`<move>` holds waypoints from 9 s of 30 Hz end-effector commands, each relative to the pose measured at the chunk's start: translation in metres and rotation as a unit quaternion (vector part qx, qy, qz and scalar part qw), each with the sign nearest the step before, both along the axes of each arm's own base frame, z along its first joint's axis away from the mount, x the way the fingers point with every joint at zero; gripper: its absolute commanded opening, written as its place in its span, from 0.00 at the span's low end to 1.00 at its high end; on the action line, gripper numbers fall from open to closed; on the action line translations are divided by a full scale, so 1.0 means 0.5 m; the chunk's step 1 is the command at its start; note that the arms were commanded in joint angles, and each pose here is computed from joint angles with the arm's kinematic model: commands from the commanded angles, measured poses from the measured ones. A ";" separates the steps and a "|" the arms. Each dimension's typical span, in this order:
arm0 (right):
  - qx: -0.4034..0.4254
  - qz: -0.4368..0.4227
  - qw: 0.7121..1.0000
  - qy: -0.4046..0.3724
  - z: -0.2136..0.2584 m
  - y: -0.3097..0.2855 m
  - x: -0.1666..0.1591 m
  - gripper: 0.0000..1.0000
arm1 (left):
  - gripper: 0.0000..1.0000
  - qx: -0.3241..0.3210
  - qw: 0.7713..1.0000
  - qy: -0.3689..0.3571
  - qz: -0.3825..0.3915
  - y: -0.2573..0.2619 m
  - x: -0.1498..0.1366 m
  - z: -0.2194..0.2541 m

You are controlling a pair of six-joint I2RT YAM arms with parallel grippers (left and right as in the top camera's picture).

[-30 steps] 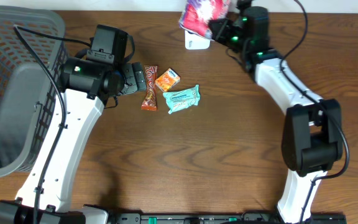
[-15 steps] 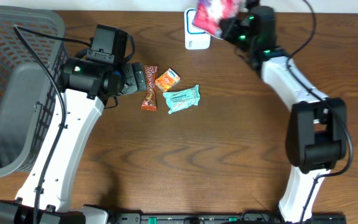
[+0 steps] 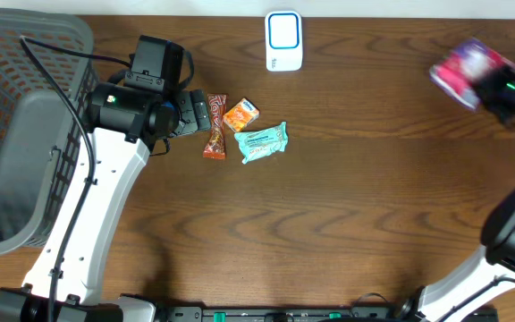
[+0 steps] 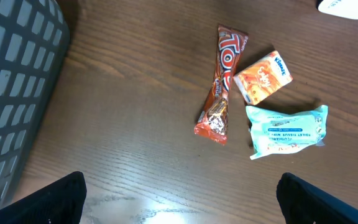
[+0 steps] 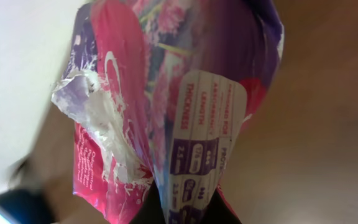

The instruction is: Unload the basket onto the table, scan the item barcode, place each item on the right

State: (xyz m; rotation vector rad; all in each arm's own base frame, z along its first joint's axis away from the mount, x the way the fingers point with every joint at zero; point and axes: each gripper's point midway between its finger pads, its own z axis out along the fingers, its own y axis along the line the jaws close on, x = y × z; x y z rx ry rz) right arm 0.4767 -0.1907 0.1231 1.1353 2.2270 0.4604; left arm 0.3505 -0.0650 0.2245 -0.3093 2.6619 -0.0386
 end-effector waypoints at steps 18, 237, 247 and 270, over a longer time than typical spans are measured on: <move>-0.069 0.008 0.998 0.007 0.017 -0.197 -0.140 0.99 | 0.98 0.005 1.000 0.000 0.002 0.005 -0.001 0.000; -0.097 0.457 0.880 0.087 -0.086 0.751 -0.250 0.73 | 0.98 0.005 1.000 0.000 0.002 0.005 -0.001 0.000; -0.073 0.433 0.891 0.120 -0.174 0.748 -0.224 0.72 | 0.98 0.005 1.000 0.000 0.002 0.005 -0.001 0.000; 0.050 0.556 0.823 0.107 -0.246 0.849 -0.273 0.38 | 0.98 0.005 1.000 0.000 0.002 0.005 -0.001 0.000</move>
